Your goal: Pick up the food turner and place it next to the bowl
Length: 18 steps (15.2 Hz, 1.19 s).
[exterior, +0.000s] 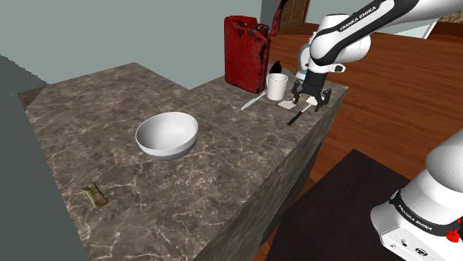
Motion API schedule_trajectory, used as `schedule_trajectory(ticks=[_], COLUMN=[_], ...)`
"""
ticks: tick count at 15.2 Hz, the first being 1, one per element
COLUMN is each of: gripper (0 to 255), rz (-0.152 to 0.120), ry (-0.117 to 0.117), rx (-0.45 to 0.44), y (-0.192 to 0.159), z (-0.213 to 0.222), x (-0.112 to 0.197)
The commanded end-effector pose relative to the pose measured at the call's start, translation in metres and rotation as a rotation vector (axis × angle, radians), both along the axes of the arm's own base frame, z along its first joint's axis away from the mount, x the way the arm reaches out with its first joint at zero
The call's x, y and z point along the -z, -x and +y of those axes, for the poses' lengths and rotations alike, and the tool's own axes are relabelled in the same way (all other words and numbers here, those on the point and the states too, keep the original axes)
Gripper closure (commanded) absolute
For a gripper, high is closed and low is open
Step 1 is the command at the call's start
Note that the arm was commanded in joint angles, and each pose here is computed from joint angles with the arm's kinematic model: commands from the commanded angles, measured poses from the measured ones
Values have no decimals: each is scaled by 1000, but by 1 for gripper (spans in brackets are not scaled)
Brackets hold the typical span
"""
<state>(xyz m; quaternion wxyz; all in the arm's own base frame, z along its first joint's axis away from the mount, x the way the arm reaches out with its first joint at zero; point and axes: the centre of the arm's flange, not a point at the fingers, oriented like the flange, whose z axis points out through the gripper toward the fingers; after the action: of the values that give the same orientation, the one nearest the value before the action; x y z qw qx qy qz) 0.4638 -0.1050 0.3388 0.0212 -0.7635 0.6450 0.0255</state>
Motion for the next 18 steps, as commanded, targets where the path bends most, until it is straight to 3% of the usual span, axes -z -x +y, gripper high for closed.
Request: schedule_trajectory(ticks=[1,3,4,13,18], gripper=[0,0,255,255,255], rz=[0,0,0,0,0], ry=[0,0,0,0,0], rx=[0,0,0,0,0], y=[0,0,0,0,0], z=[0,0,0,0,0], x=[0,0,0,0,-26])
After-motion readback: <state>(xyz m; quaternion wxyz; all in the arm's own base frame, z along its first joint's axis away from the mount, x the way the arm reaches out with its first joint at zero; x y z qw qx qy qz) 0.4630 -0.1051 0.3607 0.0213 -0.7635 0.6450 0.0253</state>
